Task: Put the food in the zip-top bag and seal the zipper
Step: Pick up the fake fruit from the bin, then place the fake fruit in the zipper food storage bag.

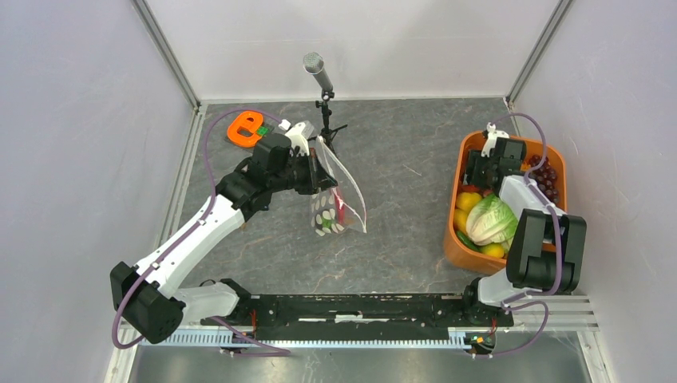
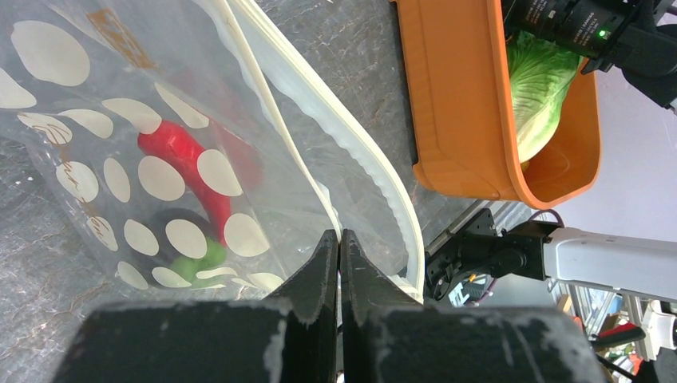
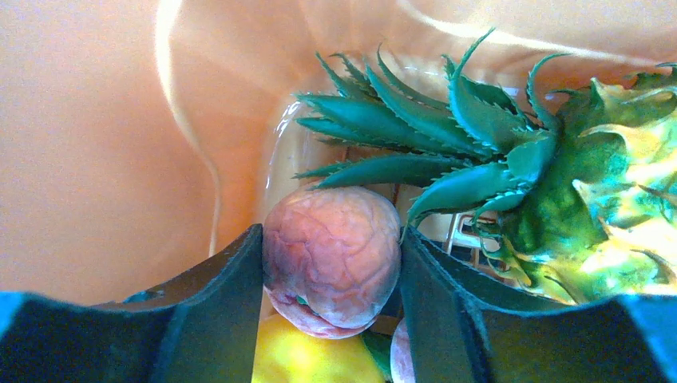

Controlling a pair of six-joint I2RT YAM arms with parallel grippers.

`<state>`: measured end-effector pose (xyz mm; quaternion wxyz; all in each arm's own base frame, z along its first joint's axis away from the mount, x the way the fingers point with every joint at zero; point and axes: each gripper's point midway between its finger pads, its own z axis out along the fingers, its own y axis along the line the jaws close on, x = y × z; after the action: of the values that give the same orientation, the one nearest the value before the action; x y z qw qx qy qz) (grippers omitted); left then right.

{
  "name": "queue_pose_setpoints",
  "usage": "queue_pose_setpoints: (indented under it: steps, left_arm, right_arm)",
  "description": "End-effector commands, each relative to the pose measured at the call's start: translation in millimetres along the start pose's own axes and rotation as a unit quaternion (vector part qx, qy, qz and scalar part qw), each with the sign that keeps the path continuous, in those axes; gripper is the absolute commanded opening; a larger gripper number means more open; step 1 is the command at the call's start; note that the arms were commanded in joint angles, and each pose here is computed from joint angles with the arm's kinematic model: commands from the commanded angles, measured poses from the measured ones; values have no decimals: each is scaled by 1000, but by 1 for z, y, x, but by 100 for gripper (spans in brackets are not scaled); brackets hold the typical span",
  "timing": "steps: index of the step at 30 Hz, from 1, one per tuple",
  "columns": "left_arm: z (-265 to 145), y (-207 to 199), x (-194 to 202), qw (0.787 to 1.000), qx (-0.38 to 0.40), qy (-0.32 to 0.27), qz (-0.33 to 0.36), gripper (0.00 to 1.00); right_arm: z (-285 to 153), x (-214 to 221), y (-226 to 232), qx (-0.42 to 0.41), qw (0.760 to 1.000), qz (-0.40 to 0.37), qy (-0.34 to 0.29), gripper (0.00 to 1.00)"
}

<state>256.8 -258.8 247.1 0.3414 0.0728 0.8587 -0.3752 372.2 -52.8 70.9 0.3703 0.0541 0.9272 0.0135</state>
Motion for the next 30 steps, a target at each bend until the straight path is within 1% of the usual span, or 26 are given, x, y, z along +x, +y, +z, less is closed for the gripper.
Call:
queue_pose_setpoints:
  steps: [1, 5, 10, 15, 16, 19, 24, 27, 30]
  left_arm:
    - [-9, -14, -11, 999, 25, -19, 22, 2]
    - [-8, -12, -10, 999, 22, -21, 22, 2]
    - [-8, -12, -8, 999, 25, -17, 23, 2]
    - [-9, -12, -8, 999, 24, -20, 25, 2]
    - [-8, -11, -8, 999, 24, -20, 26, 2]
    - [-8, -14, -8, 999, 30, -17, 29, 2]
    - [-7, -13, -8, 999, 29, -17, 30, 2]
    - [-6, -14, -8, 999, 32, -16, 31, 2]
    - [-6, -15, -8, 999, 33, -15, 33, 2]
  right_arm:
    - [-19, -26, 5, -8, 998, 8, -58, 55]
    - [-43, -42, 2, 10, 993, 19, -115, 53]
    - [-62, -44, 1, 21, 987, 35, -153, 54]
    - [-83, -53, 8, 6, 978, 52, -201, 52]
    - [-90, -60, 10, 1, 972, 56, -227, 51]
    - [-107, -70, 24, -34, 960, 59, -272, 50]
    - [-139, -89, 50, -105, 939, 50, -324, 51]
    - [-160, -101, 62, -138, 920, 50, -363, 51]
    - [-181, -110, 81, -188, 903, 27, -386, 52]
